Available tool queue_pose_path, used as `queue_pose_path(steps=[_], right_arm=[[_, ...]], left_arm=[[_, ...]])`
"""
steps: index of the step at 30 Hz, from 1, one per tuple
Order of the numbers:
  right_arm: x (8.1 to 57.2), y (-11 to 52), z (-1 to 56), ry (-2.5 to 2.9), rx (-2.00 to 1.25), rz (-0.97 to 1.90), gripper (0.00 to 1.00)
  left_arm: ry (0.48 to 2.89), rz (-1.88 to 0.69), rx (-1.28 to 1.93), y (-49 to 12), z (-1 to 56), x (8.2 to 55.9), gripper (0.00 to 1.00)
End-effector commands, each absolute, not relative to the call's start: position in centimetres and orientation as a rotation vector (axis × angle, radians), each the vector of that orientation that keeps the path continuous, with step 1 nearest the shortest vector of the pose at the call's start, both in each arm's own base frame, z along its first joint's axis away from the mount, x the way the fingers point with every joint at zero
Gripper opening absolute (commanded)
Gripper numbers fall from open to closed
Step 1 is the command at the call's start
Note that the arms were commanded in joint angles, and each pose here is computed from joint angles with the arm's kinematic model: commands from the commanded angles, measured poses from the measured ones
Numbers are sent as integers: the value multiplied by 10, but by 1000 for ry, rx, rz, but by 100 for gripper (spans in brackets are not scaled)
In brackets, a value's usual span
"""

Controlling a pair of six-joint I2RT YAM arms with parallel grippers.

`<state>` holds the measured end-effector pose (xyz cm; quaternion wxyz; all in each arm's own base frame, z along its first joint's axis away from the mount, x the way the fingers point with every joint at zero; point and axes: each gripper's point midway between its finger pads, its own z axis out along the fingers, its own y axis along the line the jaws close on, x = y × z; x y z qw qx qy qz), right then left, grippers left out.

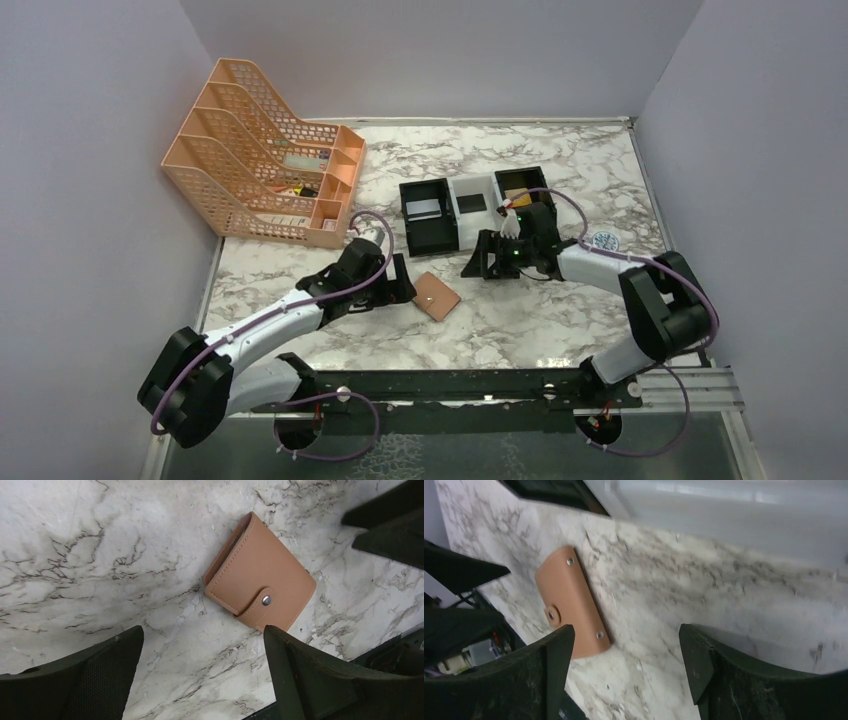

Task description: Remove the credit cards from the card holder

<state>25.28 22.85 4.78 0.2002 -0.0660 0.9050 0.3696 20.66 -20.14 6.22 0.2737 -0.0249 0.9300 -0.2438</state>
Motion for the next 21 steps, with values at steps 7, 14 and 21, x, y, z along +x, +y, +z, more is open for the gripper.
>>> queue_pose_path(steps=[7,14,21], right_arm=[[336,249,41,2422,-222,892,78],[331,260,35,2428,-362,947,78],[272,261,30,2438,-446,1068,72]], left_arm=[[2494,-915,-199,-227,49,185,85],[2490,-975,-219,-237,44,185,77],[2486,-974,-261,-245,38,192,70]])
